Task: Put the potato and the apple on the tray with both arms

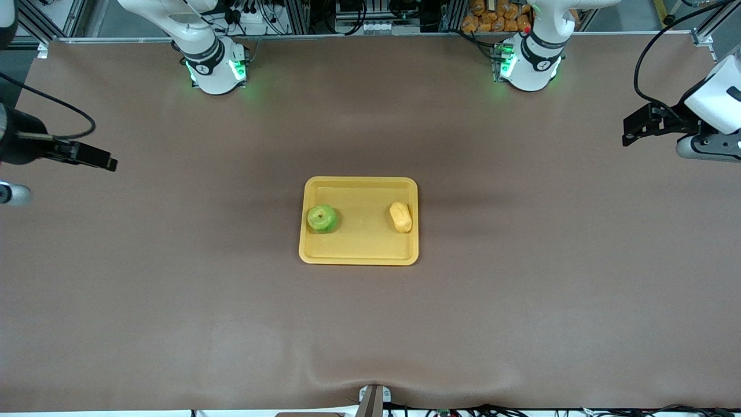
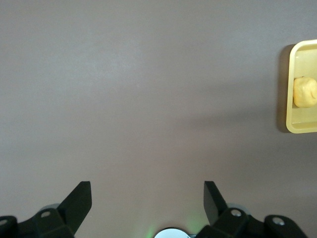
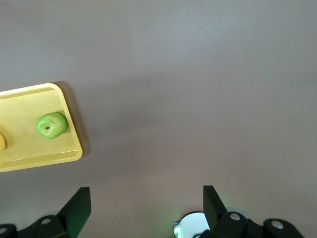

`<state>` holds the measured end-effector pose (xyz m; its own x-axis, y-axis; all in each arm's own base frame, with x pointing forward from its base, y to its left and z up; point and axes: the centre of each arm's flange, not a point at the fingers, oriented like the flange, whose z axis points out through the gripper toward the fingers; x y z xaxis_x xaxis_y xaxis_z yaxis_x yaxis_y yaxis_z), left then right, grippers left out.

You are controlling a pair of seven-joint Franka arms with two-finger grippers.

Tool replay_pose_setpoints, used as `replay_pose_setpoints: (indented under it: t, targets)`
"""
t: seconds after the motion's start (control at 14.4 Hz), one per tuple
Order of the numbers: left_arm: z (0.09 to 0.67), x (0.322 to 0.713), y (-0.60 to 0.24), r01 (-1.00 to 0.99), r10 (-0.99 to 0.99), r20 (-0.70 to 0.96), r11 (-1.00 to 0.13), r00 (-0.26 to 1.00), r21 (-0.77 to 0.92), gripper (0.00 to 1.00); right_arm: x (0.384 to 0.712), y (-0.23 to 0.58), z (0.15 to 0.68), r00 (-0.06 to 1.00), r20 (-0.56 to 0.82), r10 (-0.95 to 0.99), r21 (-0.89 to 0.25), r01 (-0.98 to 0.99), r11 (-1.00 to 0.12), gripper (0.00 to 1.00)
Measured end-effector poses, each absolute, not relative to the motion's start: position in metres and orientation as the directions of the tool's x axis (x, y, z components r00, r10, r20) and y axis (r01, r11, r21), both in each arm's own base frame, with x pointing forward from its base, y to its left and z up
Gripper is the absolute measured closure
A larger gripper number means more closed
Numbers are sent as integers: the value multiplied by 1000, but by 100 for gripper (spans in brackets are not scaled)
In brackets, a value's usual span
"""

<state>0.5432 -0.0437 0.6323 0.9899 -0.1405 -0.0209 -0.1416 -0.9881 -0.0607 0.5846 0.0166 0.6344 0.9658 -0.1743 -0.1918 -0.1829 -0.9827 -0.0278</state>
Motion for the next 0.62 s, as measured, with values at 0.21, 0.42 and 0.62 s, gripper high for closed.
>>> replay_pose_setpoints:
  t: [0.21,0.42,0.62]
  targets:
    - [632,543,-44,-143,-142,-21,-988,990,-61,0,561,5,639,970,-164,-178,-36,-186,-982,0]
    - [632,543,-45,-142,-141,-22,-988,990,-61,0,539,-6,634,972,-142,-187,-43,-195,-980,0]
    - [632,543,-44,-141,-140,-23,-988,990,-61,0,535,-11,642,983,-90,-161,-54,-166,-985,0]
